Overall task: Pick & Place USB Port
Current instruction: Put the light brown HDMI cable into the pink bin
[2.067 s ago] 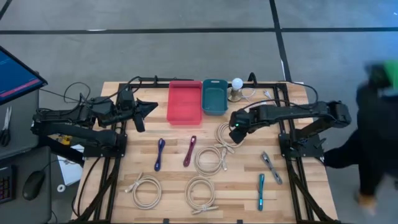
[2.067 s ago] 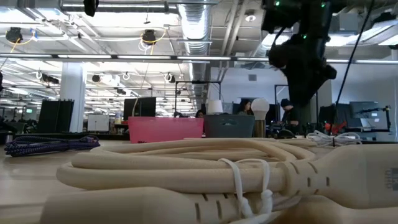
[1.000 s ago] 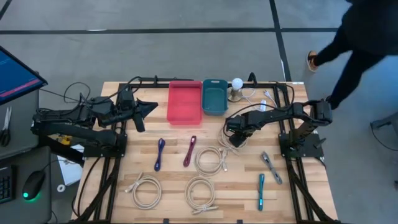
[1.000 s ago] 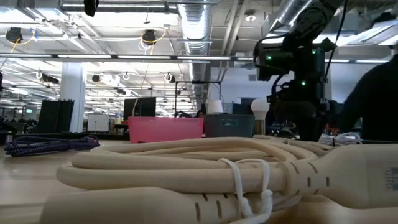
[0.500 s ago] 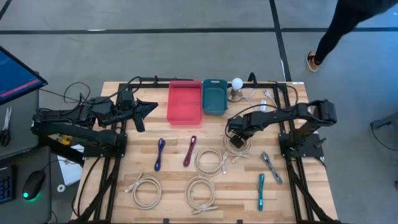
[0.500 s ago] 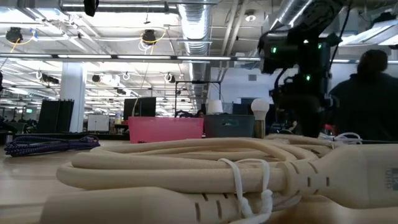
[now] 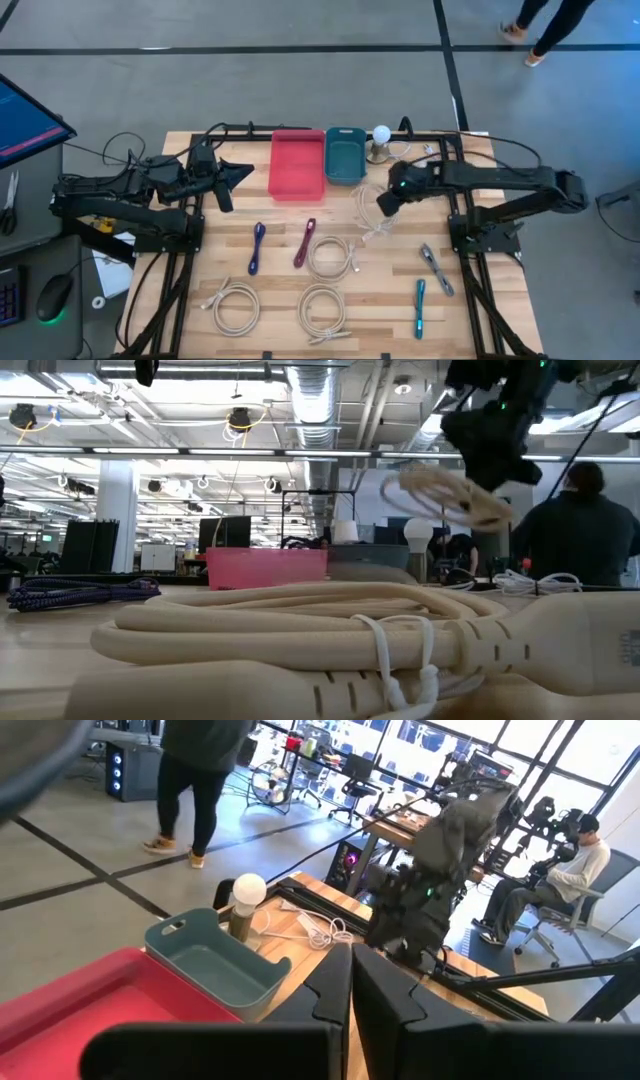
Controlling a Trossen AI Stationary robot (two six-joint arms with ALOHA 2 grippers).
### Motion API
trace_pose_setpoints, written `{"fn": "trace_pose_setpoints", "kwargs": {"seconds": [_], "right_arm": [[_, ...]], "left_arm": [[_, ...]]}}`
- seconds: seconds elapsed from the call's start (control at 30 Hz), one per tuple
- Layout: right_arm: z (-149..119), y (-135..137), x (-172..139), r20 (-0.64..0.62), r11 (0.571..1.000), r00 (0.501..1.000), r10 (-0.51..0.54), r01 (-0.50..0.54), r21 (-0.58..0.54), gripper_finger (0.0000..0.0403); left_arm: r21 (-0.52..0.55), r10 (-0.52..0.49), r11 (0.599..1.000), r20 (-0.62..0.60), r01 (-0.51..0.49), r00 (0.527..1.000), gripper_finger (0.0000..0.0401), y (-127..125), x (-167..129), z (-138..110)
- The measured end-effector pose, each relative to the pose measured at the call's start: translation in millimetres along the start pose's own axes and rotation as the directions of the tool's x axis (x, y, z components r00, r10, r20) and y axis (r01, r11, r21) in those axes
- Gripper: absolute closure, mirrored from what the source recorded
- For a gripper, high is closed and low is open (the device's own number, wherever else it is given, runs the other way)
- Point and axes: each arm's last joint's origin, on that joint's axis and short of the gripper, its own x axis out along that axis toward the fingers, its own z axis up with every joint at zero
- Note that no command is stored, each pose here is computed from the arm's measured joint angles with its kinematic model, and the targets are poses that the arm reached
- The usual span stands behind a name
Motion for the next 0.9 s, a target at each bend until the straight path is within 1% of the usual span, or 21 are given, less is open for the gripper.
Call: {"fn": "trace_pose_setpoints", "kwargs": {"seconds": [0.17, 0.3, 0.43, 0.57, 0.67, 0.73, 0.8, 0.9], "right_arm": [[14.6, -2.8, -31.1, 0.109, 0.997, 0.992, 0.067, -0.071, 0.033, 0.0402], [28.1, 2.8, -48.1, 0.195, 0.992, 0.973, 0.123, -0.126, 0.001, 0.0402], [46.0, 14.9, -57.2, 0.306, 0.98, 0.932, 0.196, -0.19, -0.05, 0.0403], [64.0, 29.2, -56.8, 0.376, 0.97, 0.895, 0.242, -0.215, -0.113, 0.0403], [74.9, 37.1, -48.4, 0.366, 0.972, 0.902, 0.228, -0.192, -0.133, 0.0403], [82.5, 42.8, -41.0, 0.355, 0.974, 0.91, 0.215, -0.174, -0.145, 0.0403], [88.7, 48.8, -34.4, 0.346, 0.974, 0.915, 0.208, -0.16, -0.163, 0.0403], [100.1, 59.3, -27.1, 0.356, 0.969, 0.909, 0.216, -0.155, -0.191, 0.0403]], "left_arm": [[0.0, 0.0, 1.0, 0.0, 0.0, 1.0, 0.0389, 0.0, -0.1, 0.0], [0.001, 0.0, 1.0, -0.001, 0.0, 1.0, 0.0389, -0.3, 0.9, -0.2], [0.01, 0.007, 1.0, -0.02, -0.007, 1.0, 0.0389, -2.4, 7.3, -3.2], [0.03, 0.022, 0.999, -0.058, -0.02, 0.998, 0.0389, -6.4, 20.4, -9.8], [0.034, 0.029, 0.999, -0.066, -0.027, 0.997, 0.0386, -10.0, 32.4, -13.4], [0.028, 0.03, 0.999, -0.06, -0.029, 0.998, 0.0376, -11.1, 39.8, -14.2], [0.013, 0.004, 1.0, -0.061, -0.003, 0.998, 0.036, -11.4, 45.3, -14.2], [-0.026, -0.077, 0.997, -0.06, 0.075, 0.995, 0.033, -10.9, 51.4, -11.8]]}}
